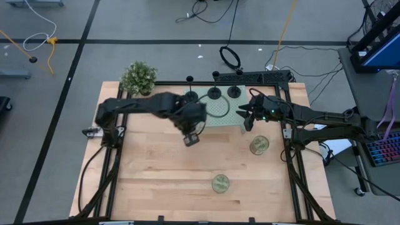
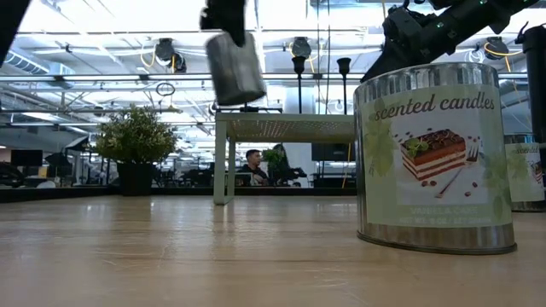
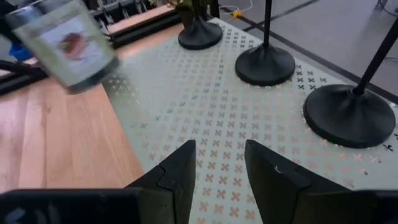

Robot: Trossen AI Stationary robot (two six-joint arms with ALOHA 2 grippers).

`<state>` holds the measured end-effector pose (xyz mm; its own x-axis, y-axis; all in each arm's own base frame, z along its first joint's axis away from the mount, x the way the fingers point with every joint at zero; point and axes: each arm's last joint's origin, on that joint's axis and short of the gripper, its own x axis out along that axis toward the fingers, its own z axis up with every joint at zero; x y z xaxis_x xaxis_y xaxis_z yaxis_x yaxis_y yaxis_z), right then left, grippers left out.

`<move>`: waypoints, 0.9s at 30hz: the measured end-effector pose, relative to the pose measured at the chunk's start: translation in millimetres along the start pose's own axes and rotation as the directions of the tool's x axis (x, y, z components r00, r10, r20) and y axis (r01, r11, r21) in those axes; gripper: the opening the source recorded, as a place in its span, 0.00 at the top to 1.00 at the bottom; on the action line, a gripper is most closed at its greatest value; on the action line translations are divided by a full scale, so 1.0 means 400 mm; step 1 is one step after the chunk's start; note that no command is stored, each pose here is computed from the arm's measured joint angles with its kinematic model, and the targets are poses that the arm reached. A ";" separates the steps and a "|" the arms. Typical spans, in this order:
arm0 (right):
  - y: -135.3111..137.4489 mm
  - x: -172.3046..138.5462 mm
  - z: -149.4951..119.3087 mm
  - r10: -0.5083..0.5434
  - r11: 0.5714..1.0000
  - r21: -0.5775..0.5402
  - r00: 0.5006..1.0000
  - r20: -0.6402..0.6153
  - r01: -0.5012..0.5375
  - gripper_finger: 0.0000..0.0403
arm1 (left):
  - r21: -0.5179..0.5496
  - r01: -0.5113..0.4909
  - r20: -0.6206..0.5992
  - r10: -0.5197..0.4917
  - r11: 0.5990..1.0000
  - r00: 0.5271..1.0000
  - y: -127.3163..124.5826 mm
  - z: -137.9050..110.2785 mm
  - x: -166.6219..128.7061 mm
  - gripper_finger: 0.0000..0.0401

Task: Pick & Place candle stick holders
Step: Put the top left green scented candle on the shelf

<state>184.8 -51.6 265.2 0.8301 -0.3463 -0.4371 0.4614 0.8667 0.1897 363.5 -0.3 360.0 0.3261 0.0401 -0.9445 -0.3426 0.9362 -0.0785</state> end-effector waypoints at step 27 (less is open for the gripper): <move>-0.002 0.000 -0.006 -0.005 1.000 -0.010 1.000 -0.026 0.005 0.68 | -0.022 -0.011 -0.028 0.010 1.000 1.000 0.127 0.089 0.057 0.94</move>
<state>183.7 -51.3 262.9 0.8192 -0.3414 -0.4608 0.4624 0.8685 0.1786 384.7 60.7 345.8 0.2981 0.0402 -0.9537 -0.3656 0.9277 -0.0752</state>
